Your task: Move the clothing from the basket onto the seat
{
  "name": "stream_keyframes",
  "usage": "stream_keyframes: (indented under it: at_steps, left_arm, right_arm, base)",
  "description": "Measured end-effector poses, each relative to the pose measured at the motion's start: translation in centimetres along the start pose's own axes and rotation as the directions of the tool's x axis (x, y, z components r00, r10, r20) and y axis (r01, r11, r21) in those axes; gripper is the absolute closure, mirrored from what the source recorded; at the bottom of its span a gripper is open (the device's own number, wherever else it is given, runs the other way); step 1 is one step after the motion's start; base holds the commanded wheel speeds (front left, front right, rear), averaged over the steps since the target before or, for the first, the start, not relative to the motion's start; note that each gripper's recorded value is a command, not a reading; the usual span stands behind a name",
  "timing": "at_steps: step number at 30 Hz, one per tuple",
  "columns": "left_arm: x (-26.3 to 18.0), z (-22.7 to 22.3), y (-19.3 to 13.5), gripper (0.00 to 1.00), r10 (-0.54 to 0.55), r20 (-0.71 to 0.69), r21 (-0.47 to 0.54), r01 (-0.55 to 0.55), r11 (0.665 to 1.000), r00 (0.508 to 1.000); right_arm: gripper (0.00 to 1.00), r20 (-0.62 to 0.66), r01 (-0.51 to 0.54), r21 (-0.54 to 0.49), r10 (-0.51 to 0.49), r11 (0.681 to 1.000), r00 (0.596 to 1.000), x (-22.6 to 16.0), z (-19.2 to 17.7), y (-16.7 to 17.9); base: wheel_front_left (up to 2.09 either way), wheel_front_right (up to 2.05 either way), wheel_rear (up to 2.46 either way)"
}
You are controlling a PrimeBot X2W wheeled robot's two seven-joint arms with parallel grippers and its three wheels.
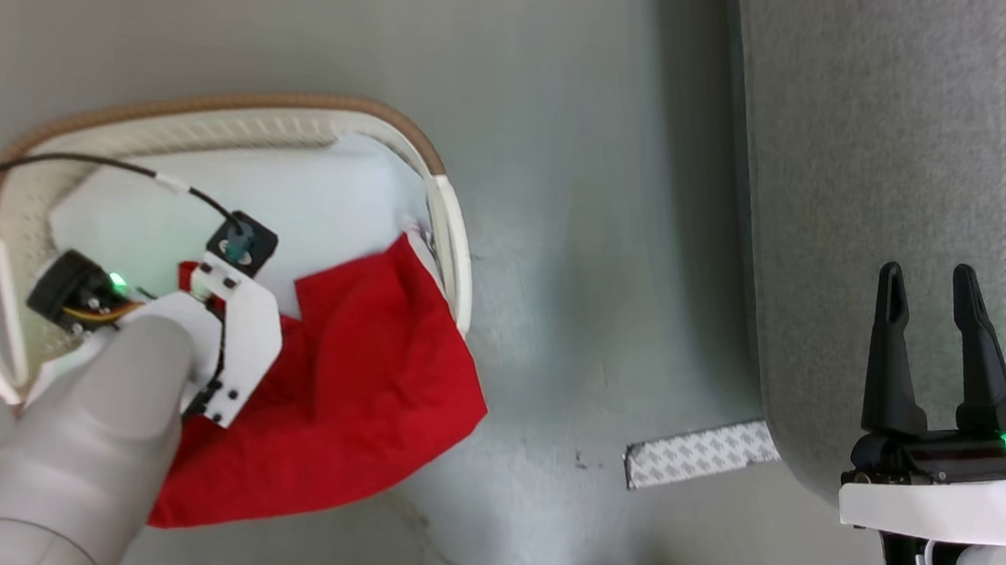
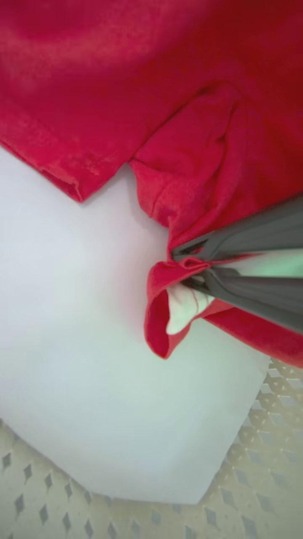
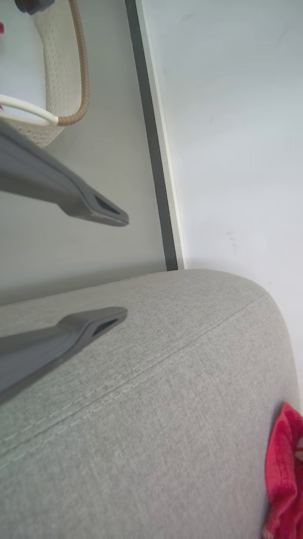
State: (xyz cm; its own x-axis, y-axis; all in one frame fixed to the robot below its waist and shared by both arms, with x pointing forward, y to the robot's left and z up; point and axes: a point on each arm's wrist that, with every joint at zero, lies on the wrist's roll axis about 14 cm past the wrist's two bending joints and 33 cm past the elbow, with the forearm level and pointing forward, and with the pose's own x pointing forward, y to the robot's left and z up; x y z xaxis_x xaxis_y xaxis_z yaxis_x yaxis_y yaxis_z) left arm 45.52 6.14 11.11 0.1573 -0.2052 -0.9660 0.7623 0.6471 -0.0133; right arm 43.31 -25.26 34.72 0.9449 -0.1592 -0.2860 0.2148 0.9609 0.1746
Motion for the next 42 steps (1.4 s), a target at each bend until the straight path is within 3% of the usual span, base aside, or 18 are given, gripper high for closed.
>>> stream_keyframes:
  at_steps: [9,23,35,42]
  left_arm:
    - [-5.1,4.0,-0.3,1.0,0.031,0.198,-0.105,-0.011,0.994,0.98]
    - [-15.9,8.8,-2.9,1.0,0.107,0.507,-0.267,0.038,0.963,0.855]
    - [-26.4,9.7,-3.1,1.0,0.247,0.707,-0.378,0.059,0.924,0.663]
    - [-33.0,10.3,-3.7,1.0,0.315,0.8,-0.389,0.042,0.92,0.51]
  right_arm:
    - [0.0,0.078,-0.02,-0.003,0.021,1.0,0.997,-1.2,3.3,0.7]
    - [0.0,0.174,-0.045,-0.004,0.045,0.999,0.984,-6.0,7.2,1.5]
    - [0.0,0.28,-0.113,-0.023,0.115,0.993,0.953,-9.8,10.5,3.4]
    - [0.0,0.339,-0.144,-0.061,0.157,0.988,0.928,-11.8,12.2,4.4]
  base:
    - [0.0,0.0,0.0]
    - [0.0,0.0,0.0]
    - [0.0,0.0,0.0]
    - [0.0,0.0,0.0]
